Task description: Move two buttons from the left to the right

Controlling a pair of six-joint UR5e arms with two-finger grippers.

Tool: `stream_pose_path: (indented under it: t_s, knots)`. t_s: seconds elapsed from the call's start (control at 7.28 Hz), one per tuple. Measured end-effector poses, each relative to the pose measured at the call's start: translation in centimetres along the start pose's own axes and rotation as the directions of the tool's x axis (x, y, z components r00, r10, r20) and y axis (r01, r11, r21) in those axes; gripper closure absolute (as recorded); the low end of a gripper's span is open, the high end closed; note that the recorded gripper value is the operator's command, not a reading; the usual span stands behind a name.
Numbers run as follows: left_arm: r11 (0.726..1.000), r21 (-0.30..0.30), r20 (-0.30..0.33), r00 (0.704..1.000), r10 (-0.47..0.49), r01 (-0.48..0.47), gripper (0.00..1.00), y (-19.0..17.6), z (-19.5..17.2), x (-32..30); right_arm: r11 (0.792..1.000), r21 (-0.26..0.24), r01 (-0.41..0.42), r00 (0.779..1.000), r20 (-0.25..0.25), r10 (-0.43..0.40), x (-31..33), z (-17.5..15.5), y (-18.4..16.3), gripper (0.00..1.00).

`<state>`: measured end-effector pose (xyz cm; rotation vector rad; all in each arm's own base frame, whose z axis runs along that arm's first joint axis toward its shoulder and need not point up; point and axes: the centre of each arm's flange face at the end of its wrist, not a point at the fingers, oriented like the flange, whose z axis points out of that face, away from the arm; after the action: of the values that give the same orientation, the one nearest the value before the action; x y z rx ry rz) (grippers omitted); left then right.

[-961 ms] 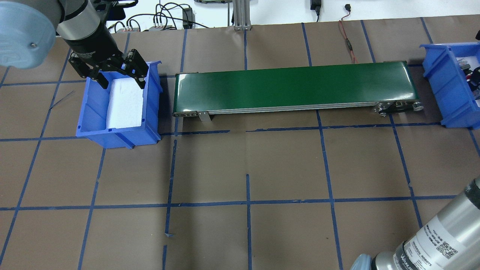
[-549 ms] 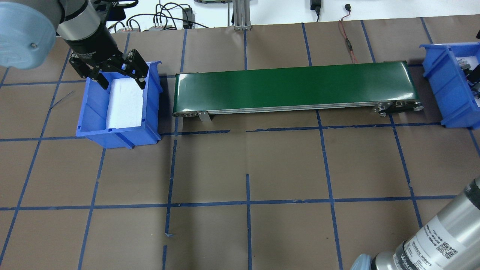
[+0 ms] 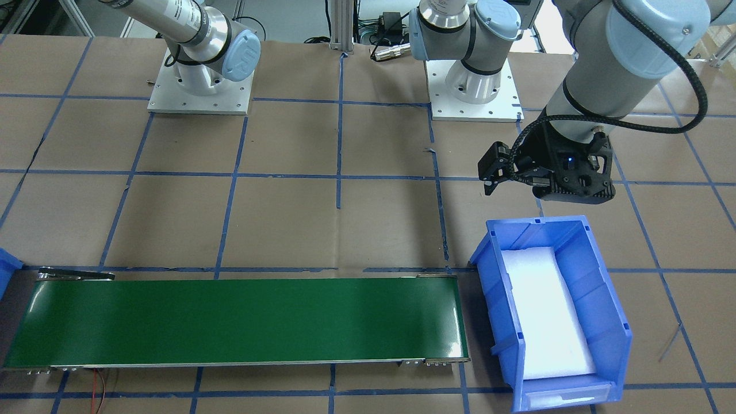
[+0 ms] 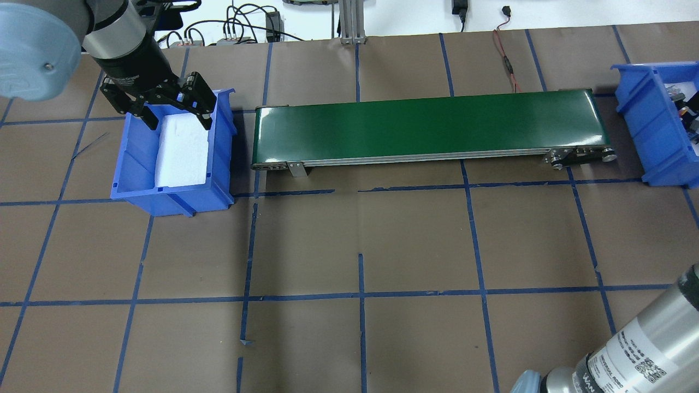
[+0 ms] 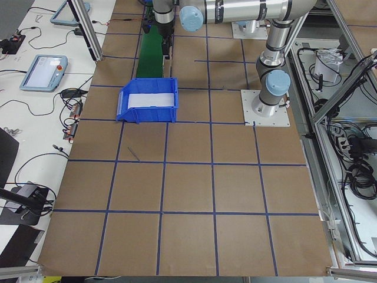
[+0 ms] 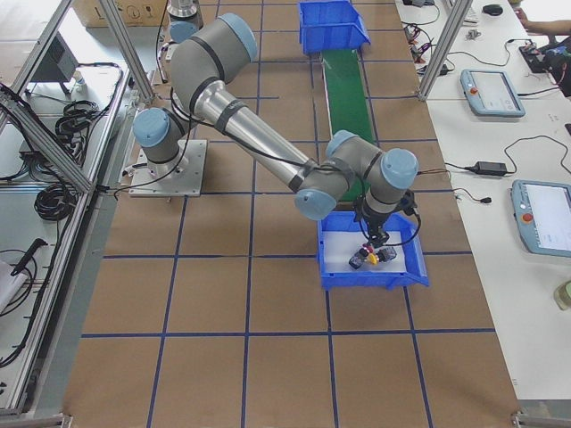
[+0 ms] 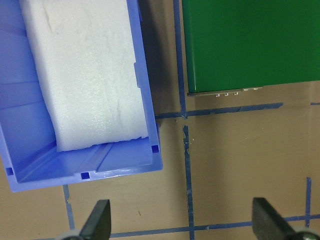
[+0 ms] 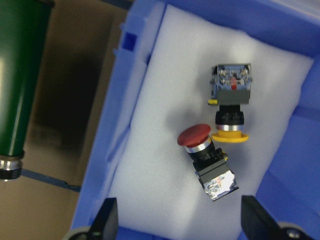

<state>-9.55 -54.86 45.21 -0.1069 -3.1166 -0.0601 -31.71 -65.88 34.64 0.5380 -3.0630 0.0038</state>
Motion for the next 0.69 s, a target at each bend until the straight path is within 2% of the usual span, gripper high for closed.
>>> stream_pose_path:
  t_s: [0.27,0.41,0.55,0.69]
  knots:
    - [1.0,0.0,0.0,1.0,0.001,-0.001,0.0,0.0,0.0,0.0,0.996,0.046,0.074,0.996,-0.049,-0.072,-5.8,-5.5,-3.3,0.12]
    - [1.0,0.0,0.001,1.0,0.002,-0.002,0.0,0.0,0.0,0.0,0.992,0.068,0.103,0.993,-0.071,-0.098,-10.1,-7.9,-5.7,0.09]
    - [1.0,0.0,0.001,1.0,0.002,-0.002,0.0,0.0,0.0,0.1,0.992,0.092,0.085,0.994,-0.076,-0.078,-15.1,-9.5,-8.3,0.02]
    - [1.0,0.0,0.001,1.0,0.002,-0.002,0.0,0.0,0.0,0.1,0.992,0.126,0.03,0.998,-0.058,-0.023,-20.4,-10.8,-10.6,0.0]
